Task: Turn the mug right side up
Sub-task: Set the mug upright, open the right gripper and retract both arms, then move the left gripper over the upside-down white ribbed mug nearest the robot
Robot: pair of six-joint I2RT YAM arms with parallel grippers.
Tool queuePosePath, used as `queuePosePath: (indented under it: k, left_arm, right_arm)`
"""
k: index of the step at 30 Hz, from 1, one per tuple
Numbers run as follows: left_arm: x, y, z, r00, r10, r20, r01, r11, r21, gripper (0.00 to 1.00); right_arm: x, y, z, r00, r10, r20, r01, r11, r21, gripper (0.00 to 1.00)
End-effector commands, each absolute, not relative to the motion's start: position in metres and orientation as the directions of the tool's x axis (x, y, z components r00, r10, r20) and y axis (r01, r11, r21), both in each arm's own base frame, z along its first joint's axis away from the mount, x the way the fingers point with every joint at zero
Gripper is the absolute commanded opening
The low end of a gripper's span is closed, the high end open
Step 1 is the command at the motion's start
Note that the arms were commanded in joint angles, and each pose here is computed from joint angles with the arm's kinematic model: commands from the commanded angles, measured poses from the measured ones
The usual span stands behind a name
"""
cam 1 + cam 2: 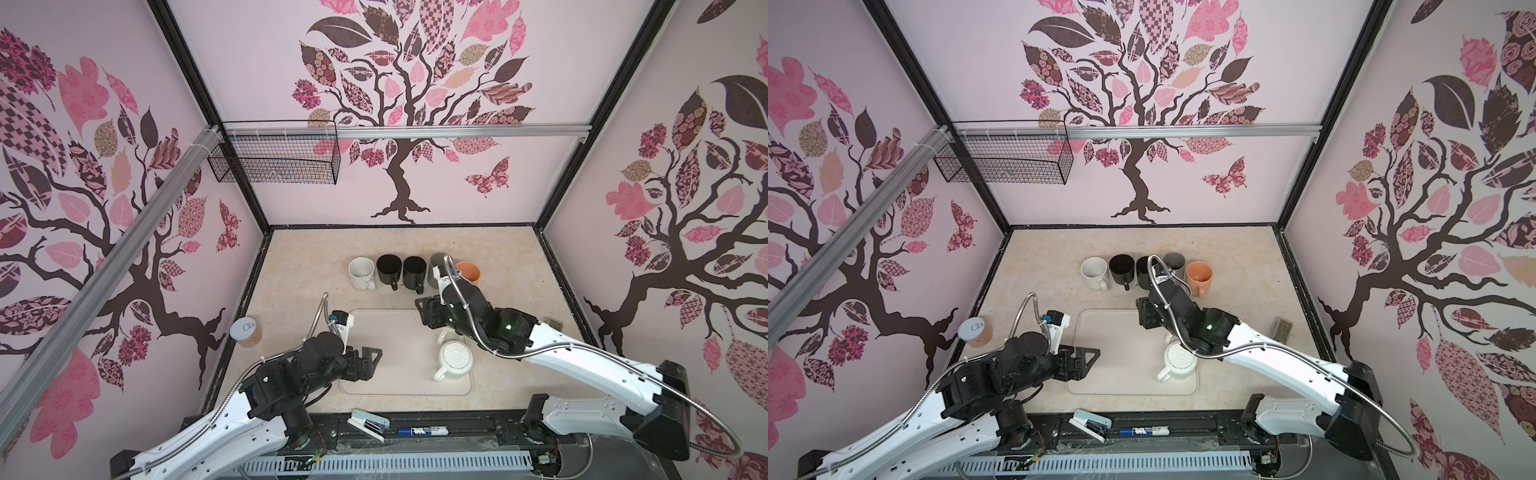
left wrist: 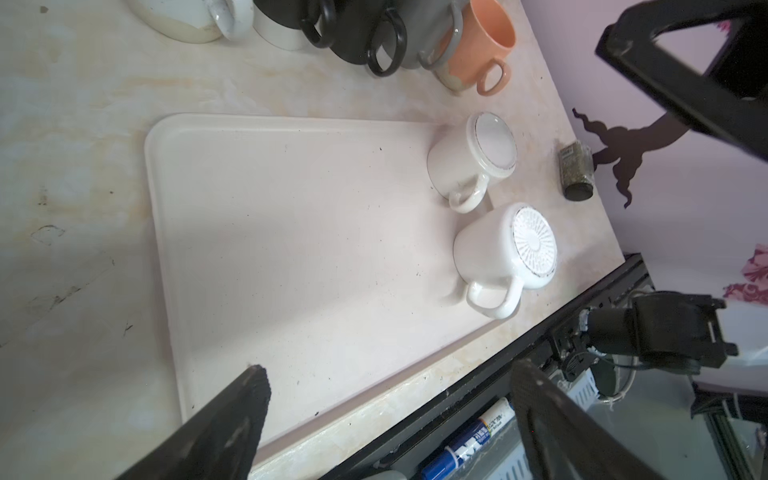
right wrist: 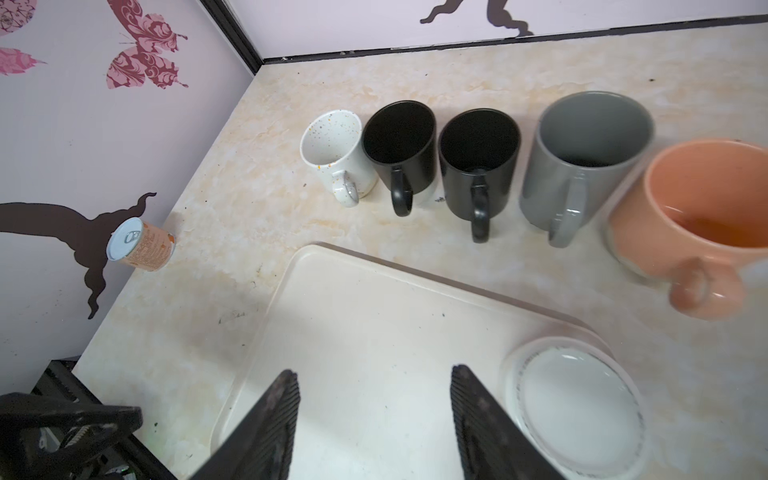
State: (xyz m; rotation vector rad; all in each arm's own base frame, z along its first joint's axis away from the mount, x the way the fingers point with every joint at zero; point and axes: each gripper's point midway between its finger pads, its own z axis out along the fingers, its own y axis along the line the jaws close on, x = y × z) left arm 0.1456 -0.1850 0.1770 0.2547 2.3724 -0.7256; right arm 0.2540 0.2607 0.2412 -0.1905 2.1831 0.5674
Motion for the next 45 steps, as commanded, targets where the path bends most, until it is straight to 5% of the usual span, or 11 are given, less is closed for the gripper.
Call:
queuePosePath:
  k: [1, 11, 20, 34, 45]
  left_arm:
    - [0.149, -0.197, 0.182, -0.739, 0.070, -0.670, 0.407, 0.839, -0.361, 0.92]
    - [0.148, -0.261, 0.183, -0.638, 0.262, -0.725, 0.600, 0.759, -0.254, 0.91]
    - [0.156, -0.253, 0.174, -0.635, 0.222, -0.740, 0.568, 0.783, -0.252, 0.92]
    - [0.136, -0.281, 0.180, -0.606, 0.333, -0.722, 0.695, 0.664, -0.277, 0.83]
    - [0.136, -0.330, 0.166, -0.590, 0.468, -0.658, 0.748, 0.624, -0.226, 0.61]
  right_arm:
    - [0.242, 0.230, 0.225, -0.668, 0.060, -0.742, -0.250, 0.921, 0.300, 0.61]
    - [0.190, 0.178, 0.203, -0.779, 0.226, -0.584, -0.068, 0.897, 0.437, 0.57]
    - [0.153, 0.169, 0.163, -0.829, 0.422, -0.367, 0.142, 0.794, 0.591, 0.53]
    - [0.132, 0.141, 0.146, -0.818, 0.456, -0.350, 0.225, 0.815, 0.535, 0.56]
    - [0.108, 0.100, 0.123, -0.836, 0.434, -0.336, 0.260, 0.852, 0.454, 0.56]
